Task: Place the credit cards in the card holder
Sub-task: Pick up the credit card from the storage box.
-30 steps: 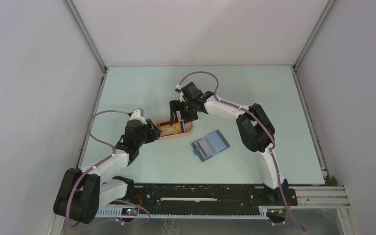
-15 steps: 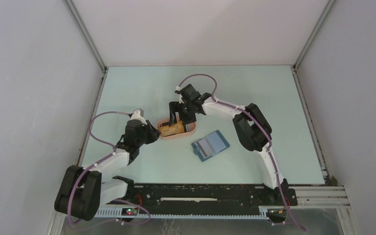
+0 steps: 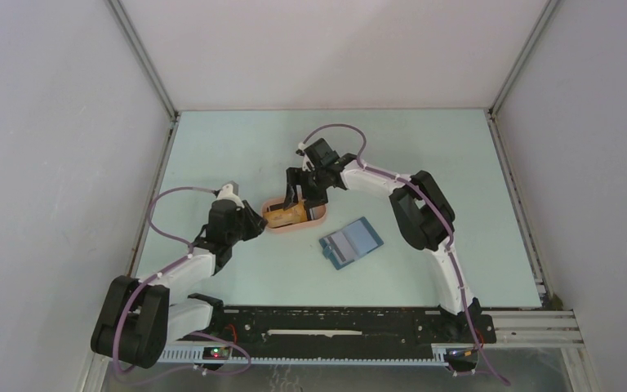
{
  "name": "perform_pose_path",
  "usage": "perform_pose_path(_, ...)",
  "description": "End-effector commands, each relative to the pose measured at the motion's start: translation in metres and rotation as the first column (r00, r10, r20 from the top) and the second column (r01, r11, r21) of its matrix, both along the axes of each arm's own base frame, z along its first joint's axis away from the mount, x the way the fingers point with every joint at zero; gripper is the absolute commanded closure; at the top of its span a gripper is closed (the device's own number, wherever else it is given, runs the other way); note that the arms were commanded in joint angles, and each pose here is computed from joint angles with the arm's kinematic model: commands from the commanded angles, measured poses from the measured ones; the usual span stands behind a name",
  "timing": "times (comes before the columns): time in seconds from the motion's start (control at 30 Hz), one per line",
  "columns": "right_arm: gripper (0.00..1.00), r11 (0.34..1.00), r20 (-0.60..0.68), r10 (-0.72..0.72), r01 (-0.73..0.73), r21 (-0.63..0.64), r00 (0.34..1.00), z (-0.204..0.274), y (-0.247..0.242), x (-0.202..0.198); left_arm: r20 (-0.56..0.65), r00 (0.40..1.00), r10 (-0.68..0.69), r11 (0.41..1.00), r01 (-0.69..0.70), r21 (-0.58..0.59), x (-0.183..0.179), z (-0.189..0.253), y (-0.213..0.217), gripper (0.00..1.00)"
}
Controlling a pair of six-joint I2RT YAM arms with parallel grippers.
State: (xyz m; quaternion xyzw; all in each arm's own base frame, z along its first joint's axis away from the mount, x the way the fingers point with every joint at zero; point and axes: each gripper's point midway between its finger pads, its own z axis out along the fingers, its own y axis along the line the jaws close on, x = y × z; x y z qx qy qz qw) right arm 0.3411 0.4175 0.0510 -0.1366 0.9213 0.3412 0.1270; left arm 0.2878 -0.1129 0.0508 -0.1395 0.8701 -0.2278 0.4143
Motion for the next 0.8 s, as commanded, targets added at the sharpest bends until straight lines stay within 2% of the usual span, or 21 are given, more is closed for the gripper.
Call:
perform_pose_path(0.0,0.19,0.984,-0.041,0.076,-0.069,0.163,0.996,0.037,0.028,-0.022,0.068,0.997,-0.035,0.996,0.041,-0.078,0.011,0.023,-0.018,0.78)
perform_pose_path(0.77,0.31,0.958,-0.046,0.101,-0.085,0.274,0.994,0.08,0.024,-0.026,0.049,0.999,-0.004,0.999,0.006,-0.044,0.013,0.019,-0.01,0.79)
